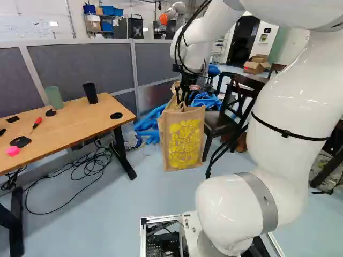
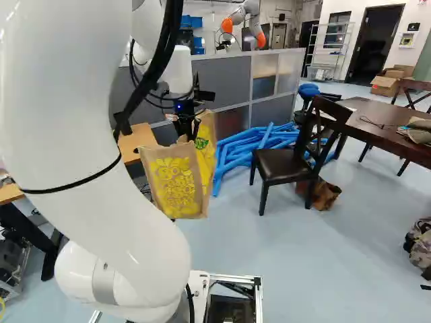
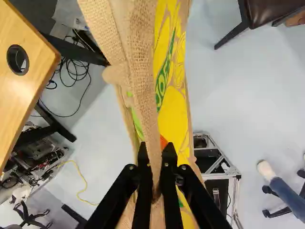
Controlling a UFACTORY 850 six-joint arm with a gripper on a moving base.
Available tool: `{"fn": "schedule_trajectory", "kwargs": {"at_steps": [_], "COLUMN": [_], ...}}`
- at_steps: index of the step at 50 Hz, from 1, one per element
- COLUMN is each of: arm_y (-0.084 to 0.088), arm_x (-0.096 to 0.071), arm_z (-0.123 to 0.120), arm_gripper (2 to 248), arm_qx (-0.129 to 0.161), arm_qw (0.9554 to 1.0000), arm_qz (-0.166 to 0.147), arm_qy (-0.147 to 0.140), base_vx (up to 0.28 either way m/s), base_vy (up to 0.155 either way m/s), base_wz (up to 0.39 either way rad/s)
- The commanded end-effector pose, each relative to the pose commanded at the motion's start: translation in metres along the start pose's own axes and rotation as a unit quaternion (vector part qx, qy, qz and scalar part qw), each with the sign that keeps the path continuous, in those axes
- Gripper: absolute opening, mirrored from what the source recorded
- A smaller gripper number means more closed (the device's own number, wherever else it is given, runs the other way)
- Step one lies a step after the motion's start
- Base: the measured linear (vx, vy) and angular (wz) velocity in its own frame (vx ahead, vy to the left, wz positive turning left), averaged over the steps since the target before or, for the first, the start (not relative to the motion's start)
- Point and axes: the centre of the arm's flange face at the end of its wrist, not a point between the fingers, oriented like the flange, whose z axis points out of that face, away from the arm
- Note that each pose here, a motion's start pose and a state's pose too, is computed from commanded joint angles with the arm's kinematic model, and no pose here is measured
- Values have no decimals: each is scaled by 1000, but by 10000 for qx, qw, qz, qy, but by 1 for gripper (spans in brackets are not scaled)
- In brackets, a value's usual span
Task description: Pick up the bag on the ground and place it on the table
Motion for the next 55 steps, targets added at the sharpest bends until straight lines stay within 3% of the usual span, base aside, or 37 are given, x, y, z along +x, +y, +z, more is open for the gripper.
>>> {"fn": "schedule_trajectory", "kwargs": {"at_steps": [55], "arm_y": [-14], "arm_x": [24], "arm_z": [-83], "arm_gripper": [23], "arm_qx": [42], "arm_qw": [9998], "arm_qz": [-94], "arm_qy": [-143], "base_vx": [0], "base_vy": [0], "base_wz": [0]}}
